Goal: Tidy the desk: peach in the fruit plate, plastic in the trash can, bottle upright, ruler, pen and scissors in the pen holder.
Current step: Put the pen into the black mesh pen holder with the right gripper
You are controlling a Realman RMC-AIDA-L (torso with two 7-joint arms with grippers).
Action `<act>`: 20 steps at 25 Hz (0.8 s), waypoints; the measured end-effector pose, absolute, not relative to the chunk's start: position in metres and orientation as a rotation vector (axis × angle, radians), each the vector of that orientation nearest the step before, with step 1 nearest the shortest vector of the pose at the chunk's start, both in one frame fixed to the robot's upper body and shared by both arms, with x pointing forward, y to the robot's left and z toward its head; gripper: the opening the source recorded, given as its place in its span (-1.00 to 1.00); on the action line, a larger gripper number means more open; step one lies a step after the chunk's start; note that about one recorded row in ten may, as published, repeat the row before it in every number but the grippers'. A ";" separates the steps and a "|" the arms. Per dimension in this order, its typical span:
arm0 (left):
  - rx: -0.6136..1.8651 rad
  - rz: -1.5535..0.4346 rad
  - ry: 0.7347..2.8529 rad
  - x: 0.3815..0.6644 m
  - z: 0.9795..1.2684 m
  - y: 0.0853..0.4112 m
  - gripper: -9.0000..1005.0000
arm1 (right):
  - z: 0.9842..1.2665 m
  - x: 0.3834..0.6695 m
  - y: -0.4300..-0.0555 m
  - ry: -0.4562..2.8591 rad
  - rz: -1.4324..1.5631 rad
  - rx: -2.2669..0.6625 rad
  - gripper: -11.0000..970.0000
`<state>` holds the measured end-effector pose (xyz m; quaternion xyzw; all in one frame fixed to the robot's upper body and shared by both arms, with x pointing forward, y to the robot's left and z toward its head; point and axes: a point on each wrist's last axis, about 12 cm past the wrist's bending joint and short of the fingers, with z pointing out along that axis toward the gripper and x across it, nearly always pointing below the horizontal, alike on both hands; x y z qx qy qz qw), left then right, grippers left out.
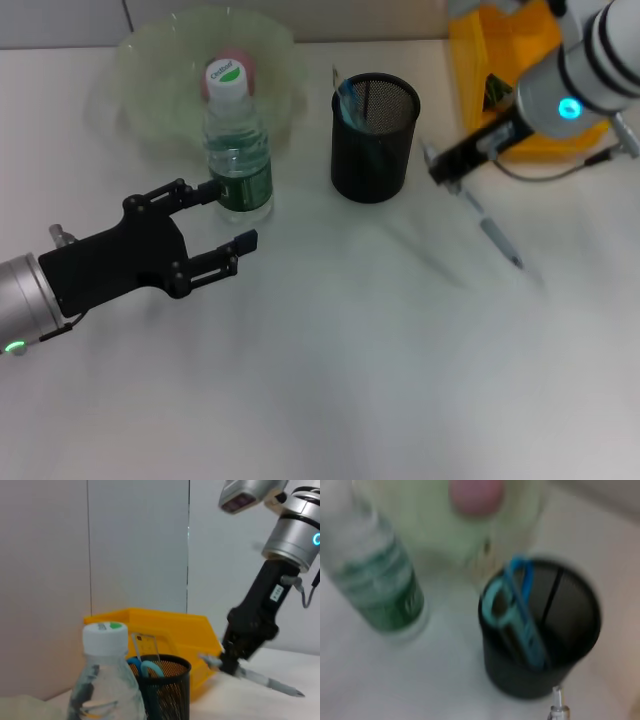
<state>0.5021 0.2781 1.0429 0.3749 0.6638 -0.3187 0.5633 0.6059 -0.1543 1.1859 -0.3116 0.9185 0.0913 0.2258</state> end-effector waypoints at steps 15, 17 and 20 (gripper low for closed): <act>0.834 -0.783 1.530 0.490 1.044 0.284 0.50 | 1.235 0.584 -0.162 2.037 0.497 -0.831 -0.74; 0.830 -0.785 1.531 0.489 1.044 0.284 0.50 | 1.230 0.585 -0.167 1.995 0.500 -0.811 -0.74; 0.822 -0.786 1.531 0.488 1.043 0.285 0.50 | 1.223 0.589 -0.170 1.976 0.484 -0.778 -0.74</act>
